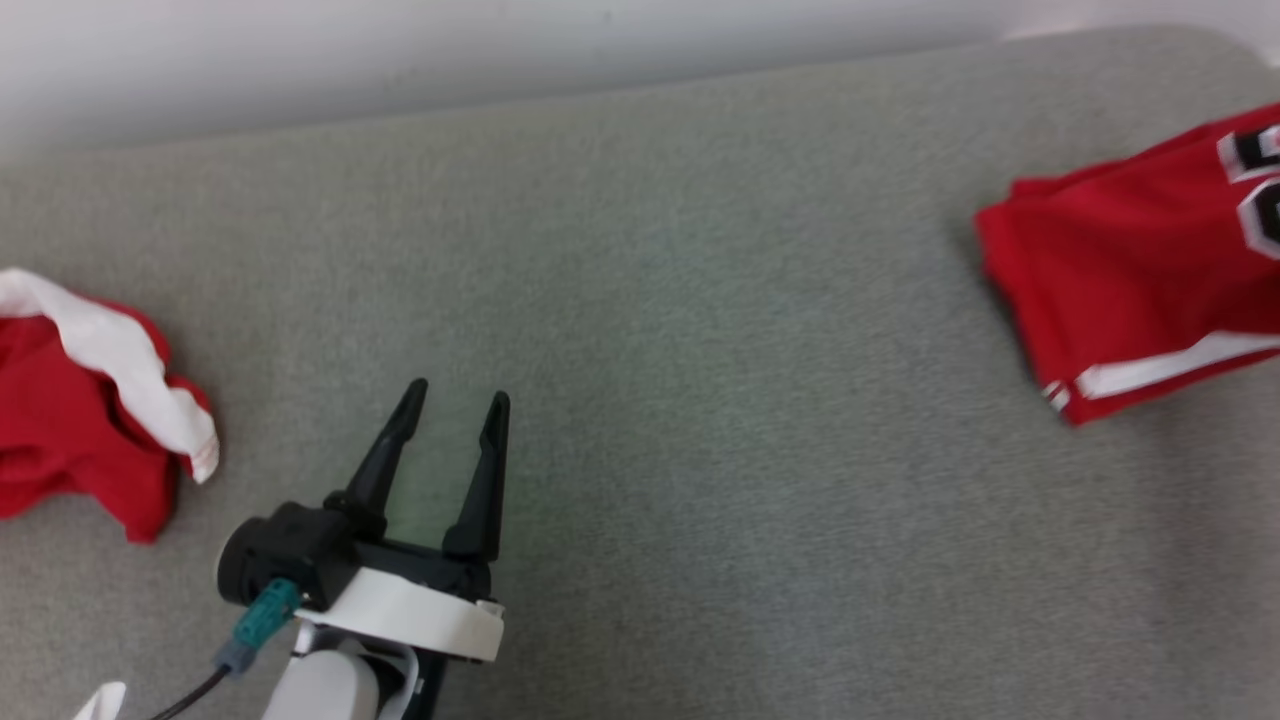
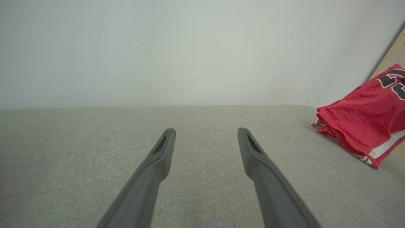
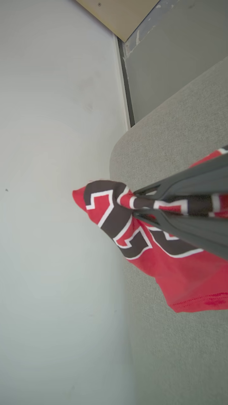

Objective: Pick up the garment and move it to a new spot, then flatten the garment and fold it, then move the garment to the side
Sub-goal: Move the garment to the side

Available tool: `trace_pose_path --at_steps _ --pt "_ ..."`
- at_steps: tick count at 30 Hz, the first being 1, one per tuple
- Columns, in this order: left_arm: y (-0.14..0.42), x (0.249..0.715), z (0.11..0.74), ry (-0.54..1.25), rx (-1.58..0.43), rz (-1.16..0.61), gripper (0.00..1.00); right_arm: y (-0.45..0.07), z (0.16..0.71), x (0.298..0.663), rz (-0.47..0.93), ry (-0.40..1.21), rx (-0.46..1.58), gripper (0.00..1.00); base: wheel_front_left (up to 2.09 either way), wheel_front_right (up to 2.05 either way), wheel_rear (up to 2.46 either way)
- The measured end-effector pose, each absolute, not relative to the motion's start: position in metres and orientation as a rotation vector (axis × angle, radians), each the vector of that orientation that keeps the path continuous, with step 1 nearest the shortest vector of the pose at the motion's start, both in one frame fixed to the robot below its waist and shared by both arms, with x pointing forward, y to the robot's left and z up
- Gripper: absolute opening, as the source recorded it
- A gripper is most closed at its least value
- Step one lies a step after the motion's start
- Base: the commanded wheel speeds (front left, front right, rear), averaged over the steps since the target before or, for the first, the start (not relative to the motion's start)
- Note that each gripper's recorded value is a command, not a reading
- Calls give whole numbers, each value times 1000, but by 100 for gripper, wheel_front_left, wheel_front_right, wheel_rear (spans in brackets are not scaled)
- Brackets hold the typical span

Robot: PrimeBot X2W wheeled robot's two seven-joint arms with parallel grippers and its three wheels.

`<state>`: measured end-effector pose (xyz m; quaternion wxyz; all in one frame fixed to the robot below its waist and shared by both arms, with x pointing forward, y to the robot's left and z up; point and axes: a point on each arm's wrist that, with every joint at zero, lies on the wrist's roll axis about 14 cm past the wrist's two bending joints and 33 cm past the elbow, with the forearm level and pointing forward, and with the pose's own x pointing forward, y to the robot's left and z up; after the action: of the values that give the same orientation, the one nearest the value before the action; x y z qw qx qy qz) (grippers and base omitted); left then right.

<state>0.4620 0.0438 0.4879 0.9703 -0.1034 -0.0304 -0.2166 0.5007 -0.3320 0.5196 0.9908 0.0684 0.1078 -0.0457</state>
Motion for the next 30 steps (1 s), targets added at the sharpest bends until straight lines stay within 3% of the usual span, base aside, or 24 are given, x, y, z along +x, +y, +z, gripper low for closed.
trace_pose_path --at_steps 9,17,18,19,20,30 --pt "69 483 447 6 -191 -377 100 -391 492 543 -244 274 99 0 0 0 0" --pt "76 492 424 42 -181 -362 100 -412 438 547 -329 413 45 0 0 0 0" --pt "76 494 423 42 -181 -362 100 -413 431 545 -329 441 14 4 0 0 0" --pt "77 494 422 43 -182 -360 100 -415 426 544 -333 461 -4 43 0 0 0" --pt "77 494 421 45 -182 -361 100 -416 424 543 -338 467 -15 100 0 0 0" --pt "74 490 445 4 -200 -353 100 -408 461 548 -307 362 -114 100 0 0 0"
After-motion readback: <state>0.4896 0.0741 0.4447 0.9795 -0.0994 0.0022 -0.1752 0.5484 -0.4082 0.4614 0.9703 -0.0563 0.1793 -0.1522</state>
